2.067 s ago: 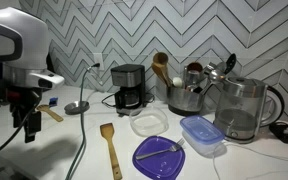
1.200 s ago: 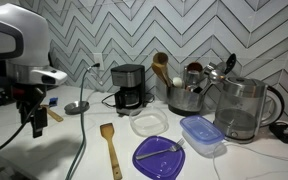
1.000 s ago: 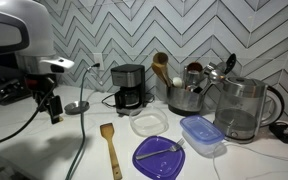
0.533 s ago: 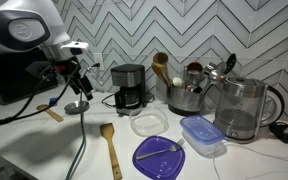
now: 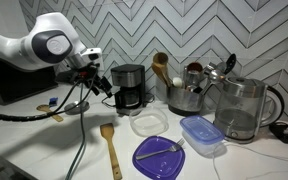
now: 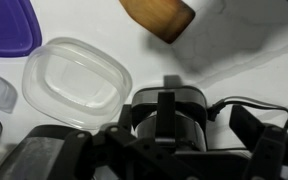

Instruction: Move the coffee pot to the counter

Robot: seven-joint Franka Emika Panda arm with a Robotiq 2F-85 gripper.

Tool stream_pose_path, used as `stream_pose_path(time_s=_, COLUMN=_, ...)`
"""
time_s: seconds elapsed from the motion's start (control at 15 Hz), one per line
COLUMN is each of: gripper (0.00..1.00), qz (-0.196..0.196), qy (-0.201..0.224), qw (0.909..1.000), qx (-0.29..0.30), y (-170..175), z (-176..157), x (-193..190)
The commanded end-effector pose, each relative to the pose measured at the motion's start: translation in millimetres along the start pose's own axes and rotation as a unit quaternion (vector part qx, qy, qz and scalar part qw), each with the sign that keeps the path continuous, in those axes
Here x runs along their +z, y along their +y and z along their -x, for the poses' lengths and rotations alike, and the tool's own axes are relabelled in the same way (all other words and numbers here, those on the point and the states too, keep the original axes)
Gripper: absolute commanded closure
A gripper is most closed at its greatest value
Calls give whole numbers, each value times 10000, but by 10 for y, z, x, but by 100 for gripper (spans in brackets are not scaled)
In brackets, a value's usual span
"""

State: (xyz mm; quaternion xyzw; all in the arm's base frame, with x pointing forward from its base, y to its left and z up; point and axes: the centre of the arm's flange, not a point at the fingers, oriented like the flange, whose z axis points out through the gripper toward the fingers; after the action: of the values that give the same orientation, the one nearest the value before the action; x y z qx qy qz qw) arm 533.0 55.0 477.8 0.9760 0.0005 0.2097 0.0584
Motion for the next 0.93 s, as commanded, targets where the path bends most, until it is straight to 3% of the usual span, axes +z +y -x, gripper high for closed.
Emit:
stream_pose_path(time_s=0.0, gripper=0, qz=16, qy=234, qw=9997, qx=-114, y=50, z=-189, x=262)
stream_pose_path(time_s=0.07, gripper=0, qz=-9, qy=133, qw=9999, qx=-34, y=25, z=-85, x=118)
stream_pose_path(time_s=0.6, gripper=0, qz=10, qy=174, qw=9998, qx=48, y=39, z=-187, x=263)
stream_pose_path(time_s=0.87, gripper=0, qz=-60, qy=431, qw=9990, qx=68, y=62, z=-247, x=447)
